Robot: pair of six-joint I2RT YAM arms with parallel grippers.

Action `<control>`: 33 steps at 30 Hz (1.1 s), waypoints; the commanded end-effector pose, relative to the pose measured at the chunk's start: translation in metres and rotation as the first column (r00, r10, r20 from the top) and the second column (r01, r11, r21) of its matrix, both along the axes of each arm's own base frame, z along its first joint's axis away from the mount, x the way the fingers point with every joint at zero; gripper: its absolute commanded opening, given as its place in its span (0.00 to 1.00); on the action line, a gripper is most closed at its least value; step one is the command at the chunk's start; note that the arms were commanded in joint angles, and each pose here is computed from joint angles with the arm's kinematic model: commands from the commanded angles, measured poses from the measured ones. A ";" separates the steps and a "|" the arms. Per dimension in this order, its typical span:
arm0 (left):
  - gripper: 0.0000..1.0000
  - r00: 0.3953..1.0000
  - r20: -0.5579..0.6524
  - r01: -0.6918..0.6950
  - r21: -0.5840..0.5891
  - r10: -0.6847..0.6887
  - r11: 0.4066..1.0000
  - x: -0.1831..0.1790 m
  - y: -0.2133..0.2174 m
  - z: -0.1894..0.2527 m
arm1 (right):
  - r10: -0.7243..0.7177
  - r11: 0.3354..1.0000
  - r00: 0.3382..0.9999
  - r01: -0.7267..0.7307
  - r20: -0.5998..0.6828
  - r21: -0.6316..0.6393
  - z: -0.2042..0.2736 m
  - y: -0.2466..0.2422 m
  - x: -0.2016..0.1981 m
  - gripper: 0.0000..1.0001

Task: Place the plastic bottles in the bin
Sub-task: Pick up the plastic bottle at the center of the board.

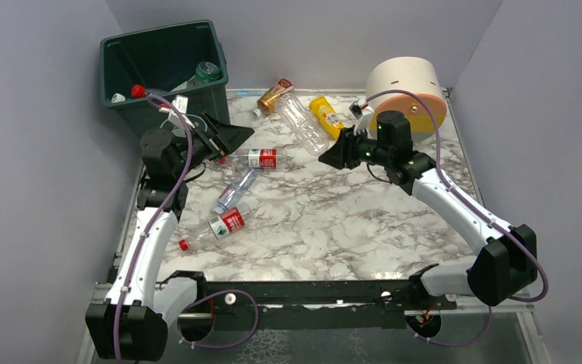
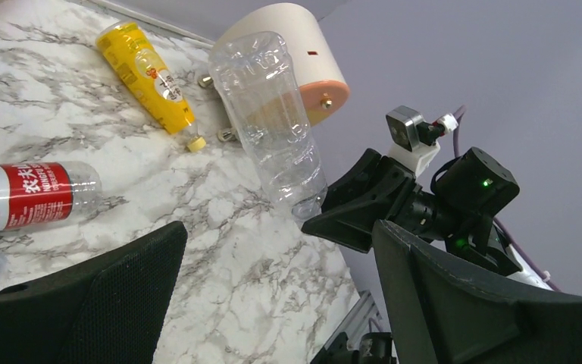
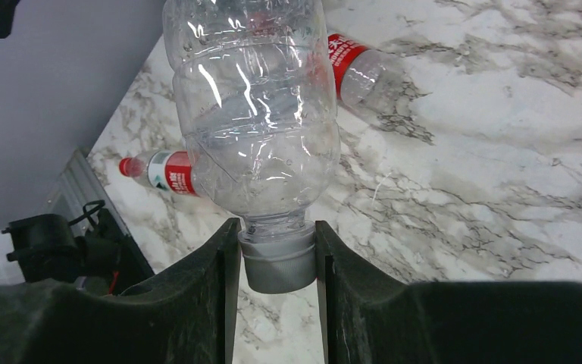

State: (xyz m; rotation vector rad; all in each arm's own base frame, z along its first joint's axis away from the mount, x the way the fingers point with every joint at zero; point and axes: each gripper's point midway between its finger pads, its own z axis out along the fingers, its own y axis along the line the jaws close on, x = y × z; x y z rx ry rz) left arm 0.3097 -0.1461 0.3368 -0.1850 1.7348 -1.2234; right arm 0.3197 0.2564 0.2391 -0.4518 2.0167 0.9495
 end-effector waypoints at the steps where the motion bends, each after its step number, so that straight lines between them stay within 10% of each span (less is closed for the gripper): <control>1: 0.99 0.997 0.071 -0.011 -0.025 0.013 1.000 0.001 -0.009 0.011 | 0.082 0.992 0.997 -0.081 -0.009 0.095 0.021 0.011 -0.017 0.35; 33: 0.99 0.980 0.198 -0.036 0.062 0.022 0.997 0.019 -0.096 -0.008 | 0.315 0.918 0.943 -0.274 -0.108 0.286 0.031 0.034 -0.066 0.36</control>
